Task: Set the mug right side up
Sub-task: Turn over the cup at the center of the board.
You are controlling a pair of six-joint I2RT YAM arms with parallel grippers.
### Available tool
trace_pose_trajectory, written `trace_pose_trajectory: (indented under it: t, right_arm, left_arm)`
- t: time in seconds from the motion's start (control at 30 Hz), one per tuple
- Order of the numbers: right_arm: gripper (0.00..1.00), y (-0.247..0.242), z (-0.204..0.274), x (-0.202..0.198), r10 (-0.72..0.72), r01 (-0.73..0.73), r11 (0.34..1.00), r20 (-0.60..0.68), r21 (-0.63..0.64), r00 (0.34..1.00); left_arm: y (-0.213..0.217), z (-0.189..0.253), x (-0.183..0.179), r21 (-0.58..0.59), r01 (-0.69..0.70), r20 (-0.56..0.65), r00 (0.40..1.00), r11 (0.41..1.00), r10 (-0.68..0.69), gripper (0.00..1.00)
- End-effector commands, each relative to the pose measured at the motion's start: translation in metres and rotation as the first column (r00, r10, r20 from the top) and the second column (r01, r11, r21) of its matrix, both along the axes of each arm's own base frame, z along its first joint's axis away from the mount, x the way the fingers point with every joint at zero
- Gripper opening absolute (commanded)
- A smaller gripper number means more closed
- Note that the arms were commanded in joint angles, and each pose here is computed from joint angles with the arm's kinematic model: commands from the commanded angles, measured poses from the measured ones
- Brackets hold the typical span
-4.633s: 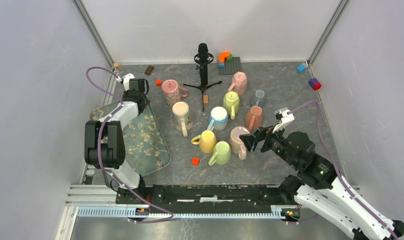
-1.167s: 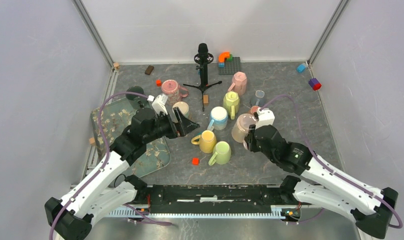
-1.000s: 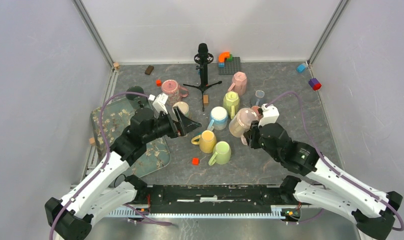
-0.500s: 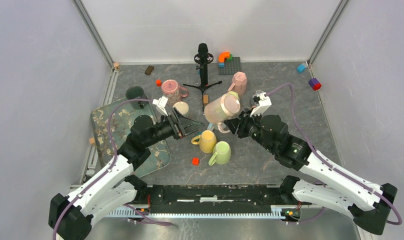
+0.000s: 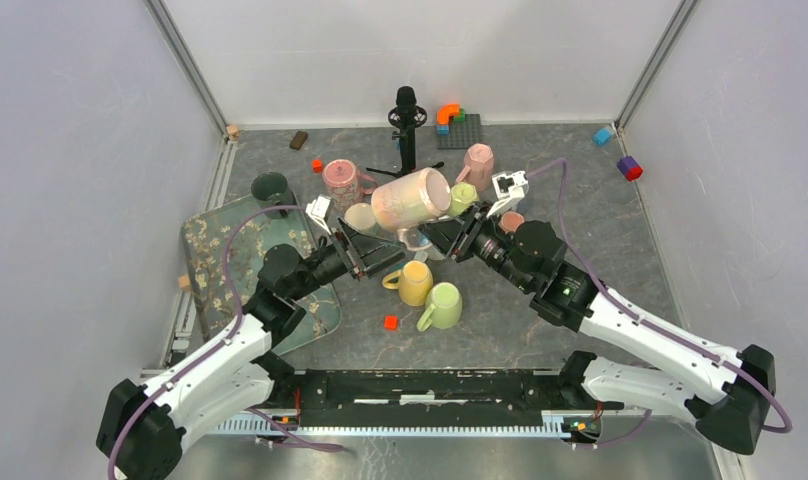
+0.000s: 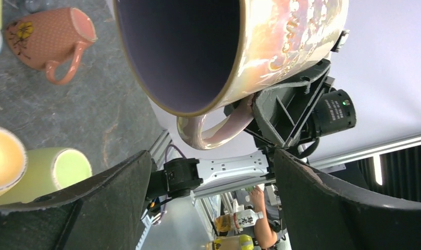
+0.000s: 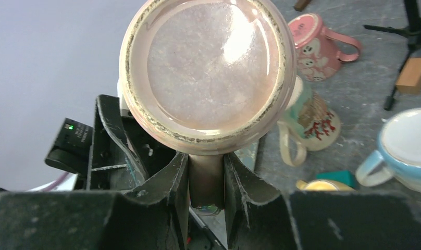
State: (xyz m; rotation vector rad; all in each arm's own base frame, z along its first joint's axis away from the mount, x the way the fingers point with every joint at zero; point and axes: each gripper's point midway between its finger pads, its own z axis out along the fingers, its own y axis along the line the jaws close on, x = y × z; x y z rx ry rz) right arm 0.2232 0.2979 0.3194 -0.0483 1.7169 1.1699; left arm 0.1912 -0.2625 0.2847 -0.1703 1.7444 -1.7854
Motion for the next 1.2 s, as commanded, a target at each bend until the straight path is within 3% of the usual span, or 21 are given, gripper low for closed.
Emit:
trace_pose_trajectory:
  t: [0.0, 0.53, 0.7, 0.8, 1.07, 1.17]
  right_arm:
    - [0.0, 0.004, 0.101, -0.014, 0.047, -0.099, 0.946, 0.173, 0.308, 0.984]
    - [0.0, 0.026, 0.094, -0.034, 0.221, -0.257, 0.853, 0.131, 0.454, 0.966]
    - [0.0, 0.028, 0.088, -0.036, 0.243, -0.269, 0.834, 0.118, 0.481, 0.963]
    - [0.0, 0.03, 0.082, -0.036, 0.256, -0.276, 0.832, 0.107, 0.481, 0.961]
    - [0.0, 0.029, 0.059, -0.037, 0.256, -0.263, 0.851, 0.077, 0.456, 0.964]
    - [0.0, 0.029, 0.051, -0.038, 0.255, -0.263, 0.86, 0.077, 0.438, 0.964]
  left_arm:
    - [-0.001, 0.036, -0.002, -0.12, 0.009, 0.056, 0.998, 0.993, -0.002, 0.9]
    - [0.002, 0.083, -0.006, -0.249, 0.015, 0.132, 0.991, 0.968, 0.018, 0.53]
    - [0.004, 0.088, -0.008, -0.256, 0.011, 0.143, 0.989, 0.966, 0.027, 0.46]
    - [0.005, 0.088, -0.008, -0.253, 0.002, 0.143, 0.989, 0.967, 0.035, 0.38]
    - [0.004, 0.088, -0.005, -0.199, -0.02, 0.148, 0.988, 0.98, 0.05, 0.05]
    - [0.005, 0.088, -0.004, -0.176, -0.031, 0.157, 0.986, 0.984, 0.059, 0.02]
